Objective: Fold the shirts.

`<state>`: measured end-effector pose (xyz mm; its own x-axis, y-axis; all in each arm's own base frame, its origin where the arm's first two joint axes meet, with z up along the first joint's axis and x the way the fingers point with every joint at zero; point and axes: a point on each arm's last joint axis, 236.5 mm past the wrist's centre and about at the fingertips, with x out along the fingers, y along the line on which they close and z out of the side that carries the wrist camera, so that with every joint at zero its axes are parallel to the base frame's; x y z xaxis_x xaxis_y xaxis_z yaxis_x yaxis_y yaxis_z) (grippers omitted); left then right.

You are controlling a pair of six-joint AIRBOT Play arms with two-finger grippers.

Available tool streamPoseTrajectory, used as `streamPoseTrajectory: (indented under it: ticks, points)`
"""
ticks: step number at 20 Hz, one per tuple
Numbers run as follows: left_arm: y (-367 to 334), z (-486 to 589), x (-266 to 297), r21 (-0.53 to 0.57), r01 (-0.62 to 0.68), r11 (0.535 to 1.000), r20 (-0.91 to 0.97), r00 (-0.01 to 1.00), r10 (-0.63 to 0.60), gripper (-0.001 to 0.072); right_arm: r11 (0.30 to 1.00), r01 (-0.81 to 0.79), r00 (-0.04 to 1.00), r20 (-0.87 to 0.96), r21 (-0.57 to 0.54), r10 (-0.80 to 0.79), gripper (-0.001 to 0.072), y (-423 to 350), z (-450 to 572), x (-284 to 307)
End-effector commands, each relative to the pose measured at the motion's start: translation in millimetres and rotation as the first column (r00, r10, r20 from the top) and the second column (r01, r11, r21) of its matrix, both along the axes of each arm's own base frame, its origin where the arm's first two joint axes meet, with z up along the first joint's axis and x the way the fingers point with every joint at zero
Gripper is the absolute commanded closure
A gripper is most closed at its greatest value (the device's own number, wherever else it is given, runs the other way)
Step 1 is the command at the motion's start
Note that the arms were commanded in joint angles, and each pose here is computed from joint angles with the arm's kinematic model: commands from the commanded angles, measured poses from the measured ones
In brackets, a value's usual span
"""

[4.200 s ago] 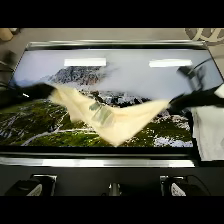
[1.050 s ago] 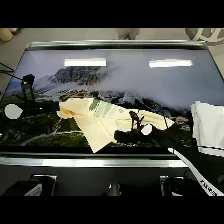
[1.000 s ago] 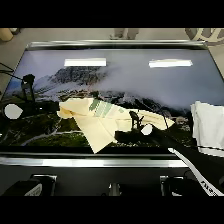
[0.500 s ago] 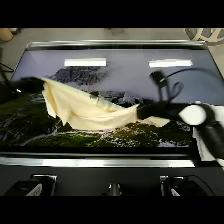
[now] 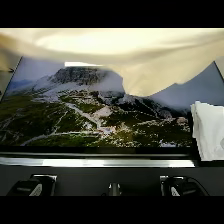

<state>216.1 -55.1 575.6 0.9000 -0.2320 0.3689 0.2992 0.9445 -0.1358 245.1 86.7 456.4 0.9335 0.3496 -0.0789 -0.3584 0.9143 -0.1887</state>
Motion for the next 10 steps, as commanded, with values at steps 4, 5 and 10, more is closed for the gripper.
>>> streamPoseTrajectory:
  ticks: [4, 5, 10]
  points:
    - [-10.2, -84.2, 26.2, 0.110, 0.040, 0.993, -0.351, 0.936, 0.001, 0.0674, 0.972, -0.124, 0.796, -0.605, -0.202, -0.024, 0.0697, -4.6, -147.0, -19.7]
    - [-11.8, -119.8, 43.8, 0.129, 0.057, 0.990, -0.464, 0.886, 0.009, 0.0674, 0.964, -0.160, 0.715, -0.698, -0.210, -0.034, 0.0697, -3.8, -178.9, -16.3]
    - [-17.4, -326.9, 118.4, 0.115, 0.127, 0.985, -0.844, 0.536, 0.029, 0.0673, 0.962, -0.257, 0.412, -0.911, -0.094, 0.021, 0.0697, 24.7, -366.7, 10.2]
